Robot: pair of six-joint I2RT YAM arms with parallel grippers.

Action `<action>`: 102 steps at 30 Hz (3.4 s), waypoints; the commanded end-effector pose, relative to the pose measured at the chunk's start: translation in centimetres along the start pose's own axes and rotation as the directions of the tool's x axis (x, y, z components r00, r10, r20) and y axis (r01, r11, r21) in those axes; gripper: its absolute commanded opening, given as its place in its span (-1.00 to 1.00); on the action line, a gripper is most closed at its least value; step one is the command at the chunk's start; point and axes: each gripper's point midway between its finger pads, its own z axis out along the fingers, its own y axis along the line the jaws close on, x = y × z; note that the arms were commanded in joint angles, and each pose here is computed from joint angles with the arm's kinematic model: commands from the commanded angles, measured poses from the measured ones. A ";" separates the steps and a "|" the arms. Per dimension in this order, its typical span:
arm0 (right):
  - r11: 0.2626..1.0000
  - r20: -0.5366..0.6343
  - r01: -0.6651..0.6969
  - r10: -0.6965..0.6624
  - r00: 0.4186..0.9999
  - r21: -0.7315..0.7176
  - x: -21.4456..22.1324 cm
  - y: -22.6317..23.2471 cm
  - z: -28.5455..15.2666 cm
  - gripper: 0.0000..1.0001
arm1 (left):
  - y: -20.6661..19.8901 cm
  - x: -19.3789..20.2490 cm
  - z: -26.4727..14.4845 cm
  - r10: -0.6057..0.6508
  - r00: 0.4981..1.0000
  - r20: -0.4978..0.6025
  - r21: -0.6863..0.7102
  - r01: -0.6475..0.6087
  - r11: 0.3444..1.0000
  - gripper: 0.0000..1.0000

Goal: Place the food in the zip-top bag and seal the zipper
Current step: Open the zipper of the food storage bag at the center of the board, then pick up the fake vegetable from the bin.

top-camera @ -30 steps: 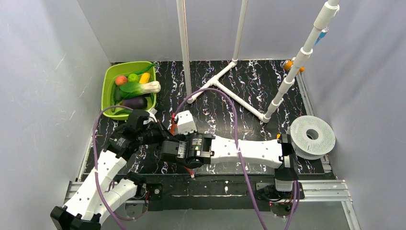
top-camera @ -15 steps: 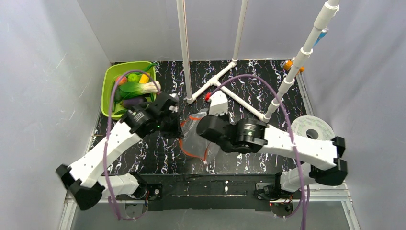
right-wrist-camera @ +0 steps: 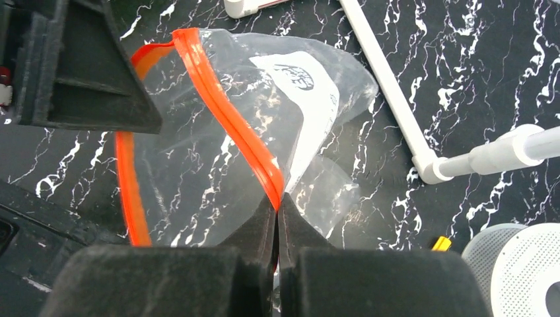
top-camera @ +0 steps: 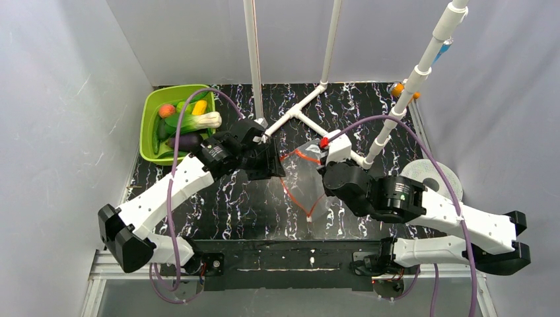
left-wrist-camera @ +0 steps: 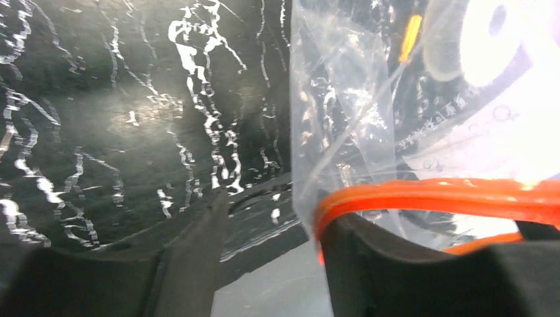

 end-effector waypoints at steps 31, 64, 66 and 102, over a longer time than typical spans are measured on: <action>0.989 -0.059 0.116 -0.112 0.992 0.087 1.4 -4.3 -0.6 -0.97 | 14.1 -7.8 -9.9 0.110 0.958 0.263 -0.509 0.041 0.860 0.97; 0.946 -0.382 0.063 -0.189 0.905 -0.319 7.0 10.2 9.8 -0.97 | 27.4 -19.2 -2.7 0.046 0.906 0.420 -0.393 0.136 0.910 0.88; 0.944 -0.370 0.051 -0.176 0.912 -0.325 6.6 9.3 9.5 -0.97 | 27.7 -19.3 -2.3 0.210 0.885 0.414 -0.455 0.002 0.890 0.90; 0.931 -0.375 -0.044 -0.102 0.921 -0.361 6.7 5.2 7.7 -0.97 | 33.4 -28.9 4.5 0.917 0.398 0.005 -0.810 -0.536 0.237 0.39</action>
